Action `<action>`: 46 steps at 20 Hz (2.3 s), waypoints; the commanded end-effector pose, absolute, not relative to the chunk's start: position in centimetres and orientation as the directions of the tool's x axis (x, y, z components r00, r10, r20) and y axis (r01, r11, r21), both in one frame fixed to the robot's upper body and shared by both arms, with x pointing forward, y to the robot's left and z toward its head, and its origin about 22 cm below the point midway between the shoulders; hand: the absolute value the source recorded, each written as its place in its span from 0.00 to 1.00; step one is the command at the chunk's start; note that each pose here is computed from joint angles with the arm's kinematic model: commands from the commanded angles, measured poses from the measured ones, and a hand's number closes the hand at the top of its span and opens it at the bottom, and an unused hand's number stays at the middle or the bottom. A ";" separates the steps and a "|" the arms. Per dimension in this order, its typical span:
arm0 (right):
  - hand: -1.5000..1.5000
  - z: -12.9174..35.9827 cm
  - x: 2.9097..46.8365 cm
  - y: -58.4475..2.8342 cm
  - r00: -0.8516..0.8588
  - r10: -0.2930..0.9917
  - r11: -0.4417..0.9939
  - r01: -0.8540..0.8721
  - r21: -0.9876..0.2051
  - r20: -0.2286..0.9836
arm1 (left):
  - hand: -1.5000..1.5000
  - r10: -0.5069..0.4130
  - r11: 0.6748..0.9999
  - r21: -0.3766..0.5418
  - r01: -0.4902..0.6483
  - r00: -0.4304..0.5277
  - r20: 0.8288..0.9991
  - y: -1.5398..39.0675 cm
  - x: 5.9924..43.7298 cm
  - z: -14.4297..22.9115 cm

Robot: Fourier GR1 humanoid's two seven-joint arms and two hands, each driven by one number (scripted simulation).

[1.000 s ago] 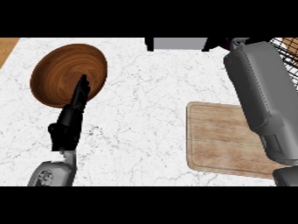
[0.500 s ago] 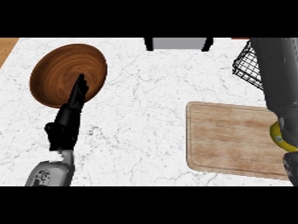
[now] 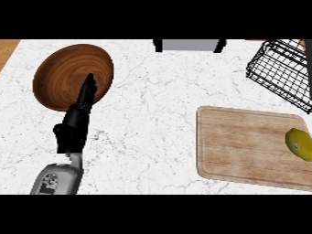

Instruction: Pick the eggplant from the cutting board and place it in the tiered basket

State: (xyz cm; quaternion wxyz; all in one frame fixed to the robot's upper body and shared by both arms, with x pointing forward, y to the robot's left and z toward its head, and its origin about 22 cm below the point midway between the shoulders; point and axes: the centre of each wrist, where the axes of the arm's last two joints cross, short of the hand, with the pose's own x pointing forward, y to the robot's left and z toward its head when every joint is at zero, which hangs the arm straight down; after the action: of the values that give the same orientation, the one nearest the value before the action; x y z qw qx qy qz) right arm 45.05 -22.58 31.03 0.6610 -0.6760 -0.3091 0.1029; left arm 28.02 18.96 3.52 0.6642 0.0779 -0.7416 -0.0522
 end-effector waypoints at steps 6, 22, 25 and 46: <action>1.00 30.2 45.7 -30.3 0.868 0.446 -0.013 0.250 -0.968 0.219 | 0.50 -0.180 0.984 0.179 -0.023 -0.119 0.976 20.1 27.1 3.5; 0.00 24.8 44.5 -36.6 0.795 0.308 0.182 0.489 -0.853 0.522 | 0.50 -0.197 0.980 0.195 -0.029 -0.079 0.977 20.0 26.2 2.4; 0.00 25.9 44.4 -36.6 0.731 0.300 0.210 0.576 -0.790 0.613 | 0.50 -0.167 0.986 0.163 -0.040 -0.105 0.980 20.0 27.7 3.0; 0.00 23.2 31.2 -40.2 0.430 0.098 0.081 0.896 -0.438 0.898 | 0.50 -0.204 0.965 0.196 -0.176 -0.026 0.979 23.6 25.5 1.5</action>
State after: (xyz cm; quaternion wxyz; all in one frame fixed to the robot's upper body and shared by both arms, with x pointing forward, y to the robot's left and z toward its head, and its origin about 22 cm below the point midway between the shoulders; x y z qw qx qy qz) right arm 34.97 -40.00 24.21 0.6039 -0.6005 -0.4104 -0.3261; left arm 25.79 22.68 1.98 0.6818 0.1203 -0.7214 -0.0192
